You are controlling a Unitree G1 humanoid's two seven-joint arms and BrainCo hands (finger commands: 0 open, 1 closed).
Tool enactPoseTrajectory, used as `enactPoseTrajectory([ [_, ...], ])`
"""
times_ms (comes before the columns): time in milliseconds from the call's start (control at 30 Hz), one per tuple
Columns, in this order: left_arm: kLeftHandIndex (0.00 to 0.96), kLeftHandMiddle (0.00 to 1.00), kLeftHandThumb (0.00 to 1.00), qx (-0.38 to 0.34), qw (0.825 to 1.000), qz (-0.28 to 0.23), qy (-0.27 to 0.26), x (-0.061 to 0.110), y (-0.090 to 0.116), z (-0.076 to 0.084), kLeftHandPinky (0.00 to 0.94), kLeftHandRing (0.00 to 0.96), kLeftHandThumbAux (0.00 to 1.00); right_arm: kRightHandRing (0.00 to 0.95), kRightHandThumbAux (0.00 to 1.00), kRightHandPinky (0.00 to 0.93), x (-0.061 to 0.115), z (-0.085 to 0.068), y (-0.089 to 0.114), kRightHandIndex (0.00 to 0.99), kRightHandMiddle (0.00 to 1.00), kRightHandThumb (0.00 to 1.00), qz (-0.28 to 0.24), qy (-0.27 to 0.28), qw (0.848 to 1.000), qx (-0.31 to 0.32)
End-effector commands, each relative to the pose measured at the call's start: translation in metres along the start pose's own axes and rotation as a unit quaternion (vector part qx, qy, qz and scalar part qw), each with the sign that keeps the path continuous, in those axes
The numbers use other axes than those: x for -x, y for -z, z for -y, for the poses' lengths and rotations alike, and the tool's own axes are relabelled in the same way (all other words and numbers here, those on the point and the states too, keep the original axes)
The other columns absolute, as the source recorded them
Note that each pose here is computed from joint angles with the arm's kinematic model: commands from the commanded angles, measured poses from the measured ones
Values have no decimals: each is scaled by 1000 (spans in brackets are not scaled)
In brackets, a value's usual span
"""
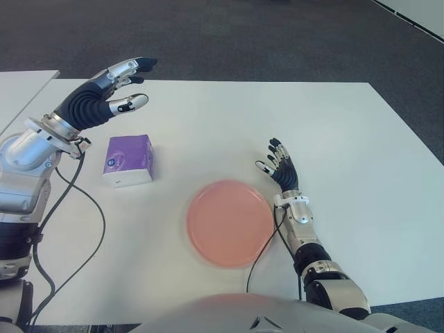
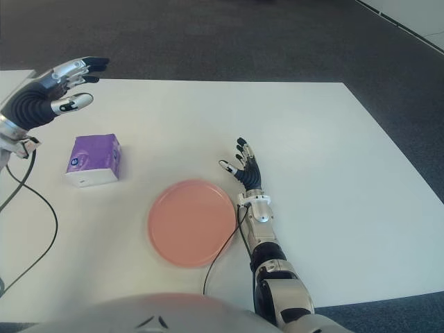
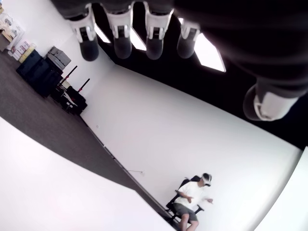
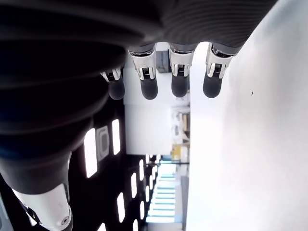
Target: Put the tissue paper into the plate.
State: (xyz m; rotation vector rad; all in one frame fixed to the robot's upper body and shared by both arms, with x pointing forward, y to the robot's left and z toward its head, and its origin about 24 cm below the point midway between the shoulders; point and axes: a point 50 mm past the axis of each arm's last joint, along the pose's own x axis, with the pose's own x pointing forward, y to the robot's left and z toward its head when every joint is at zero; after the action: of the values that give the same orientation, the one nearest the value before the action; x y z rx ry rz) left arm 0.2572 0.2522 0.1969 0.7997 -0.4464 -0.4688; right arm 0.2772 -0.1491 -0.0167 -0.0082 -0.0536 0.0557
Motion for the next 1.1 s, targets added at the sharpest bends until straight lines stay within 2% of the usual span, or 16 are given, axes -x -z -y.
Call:
enactPoseTrajectory([
  [33,0,0,92,-116,983,-87,109,16,29,11,0,0,324,0,714,0,43,2,49,0,0,0,-133,17,991,-15],
  [133,0,0,138,-196,960,-136,147,23,55,22,0,0,287,0,720,0,44,2,48,0,0,0,-131,17,991,-19],
  [267,0,0,214,-280,928,-169,177,27,68,24,0,0,193,0,727,0,44,3,49,0,0,0,-136,15,990,-19],
  [467,0,0,294,-333,890,-215,224,34,87,31,0,0,90,0,718,0,45,4,51,0,0,0,-145,11,989,-10],
  [667,0,0,324,-361,871,-223,247,36,93,31,0,0,47,0,718,0,45,5,51,0,0,0,-149,11,989,-6],
  [1100,0,0,317,-394,835,-239,301,42,112,37,0,0,18,0,746,0,46,6,51,0,0,0,-145,8,989,0],
])
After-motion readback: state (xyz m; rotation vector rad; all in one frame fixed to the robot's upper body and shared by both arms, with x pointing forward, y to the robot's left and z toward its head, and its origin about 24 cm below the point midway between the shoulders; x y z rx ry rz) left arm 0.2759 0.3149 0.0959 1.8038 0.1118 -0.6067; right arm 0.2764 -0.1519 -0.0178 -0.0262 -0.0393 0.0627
